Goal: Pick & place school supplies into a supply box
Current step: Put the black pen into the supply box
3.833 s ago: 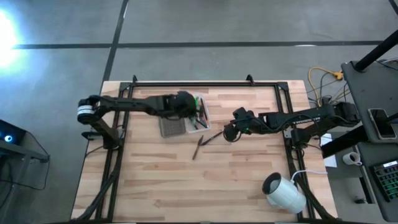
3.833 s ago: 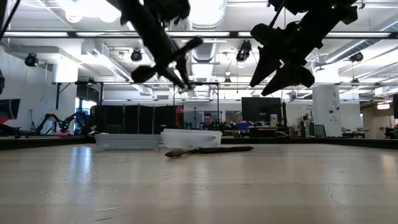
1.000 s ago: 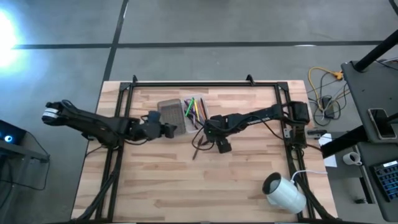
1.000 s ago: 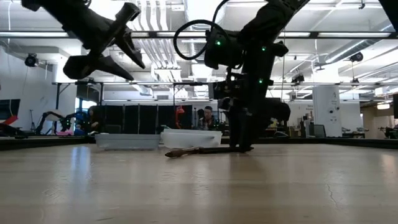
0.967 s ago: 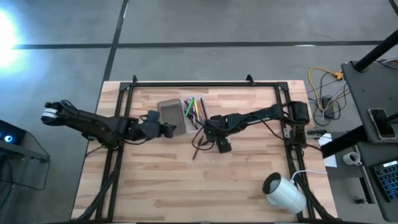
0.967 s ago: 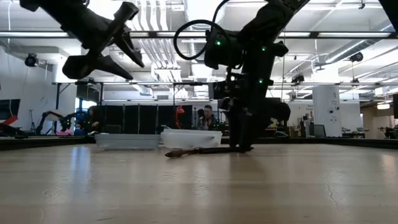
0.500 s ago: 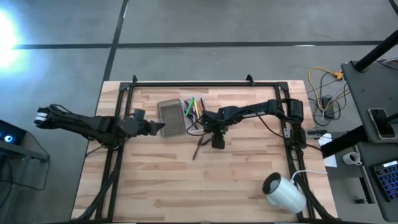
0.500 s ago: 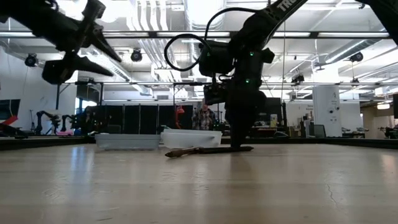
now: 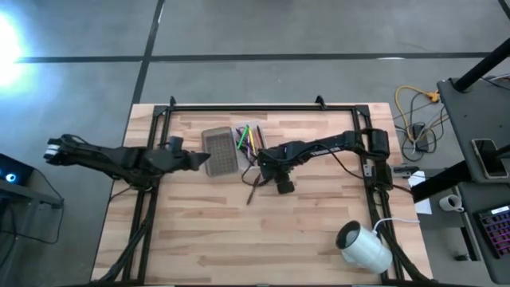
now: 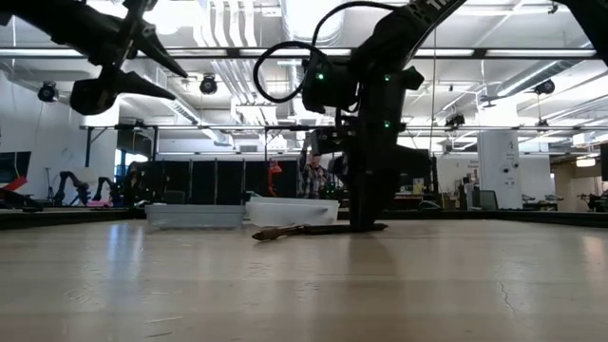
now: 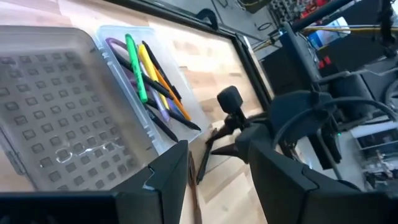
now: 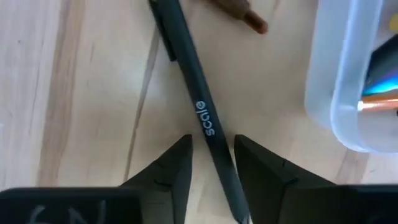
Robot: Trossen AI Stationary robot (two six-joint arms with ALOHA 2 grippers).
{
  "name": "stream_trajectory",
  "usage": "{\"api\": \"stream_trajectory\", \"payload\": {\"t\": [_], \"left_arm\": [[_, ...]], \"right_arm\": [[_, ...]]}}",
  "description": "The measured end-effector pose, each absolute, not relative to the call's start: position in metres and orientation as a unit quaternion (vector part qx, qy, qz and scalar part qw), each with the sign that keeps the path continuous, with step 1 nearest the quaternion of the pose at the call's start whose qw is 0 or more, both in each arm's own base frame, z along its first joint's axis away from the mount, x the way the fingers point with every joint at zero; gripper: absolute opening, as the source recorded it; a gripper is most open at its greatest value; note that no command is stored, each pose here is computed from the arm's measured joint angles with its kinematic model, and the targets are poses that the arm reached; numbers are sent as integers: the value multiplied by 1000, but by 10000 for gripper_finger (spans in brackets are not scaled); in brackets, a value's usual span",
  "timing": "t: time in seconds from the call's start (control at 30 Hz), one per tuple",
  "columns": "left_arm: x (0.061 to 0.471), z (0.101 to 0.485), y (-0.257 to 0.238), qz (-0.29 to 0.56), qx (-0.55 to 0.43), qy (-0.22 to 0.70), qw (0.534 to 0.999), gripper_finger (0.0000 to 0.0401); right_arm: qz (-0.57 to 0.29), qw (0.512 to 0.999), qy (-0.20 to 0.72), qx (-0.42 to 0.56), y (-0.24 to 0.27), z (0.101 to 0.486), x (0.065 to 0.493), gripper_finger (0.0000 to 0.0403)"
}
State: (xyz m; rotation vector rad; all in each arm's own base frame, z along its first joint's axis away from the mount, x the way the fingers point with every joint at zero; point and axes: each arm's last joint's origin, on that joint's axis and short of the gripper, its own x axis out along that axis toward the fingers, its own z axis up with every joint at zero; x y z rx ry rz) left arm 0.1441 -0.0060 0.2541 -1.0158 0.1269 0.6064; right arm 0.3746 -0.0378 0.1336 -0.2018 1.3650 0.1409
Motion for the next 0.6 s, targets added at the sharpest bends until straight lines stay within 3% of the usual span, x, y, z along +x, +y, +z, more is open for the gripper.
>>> {"api": "stream_trajectory", "payload": {"t": [0.3, 0.5, 0.6], "left_arm": [[162, 261, -8, 303, -466, 71, 828, 154], [171, 267, -10, 306, -460, 77, 830, 154], [173, 265, -10, 310, -457, 82, 830, 154]], "right_arm": [[67, 763, 642, -26, -36, 135, 370, 21], [95, 759, 636, 101, -27, 154, 361, 20], [25, 774, 597, 209, -35, 179, 361, 19]]}}
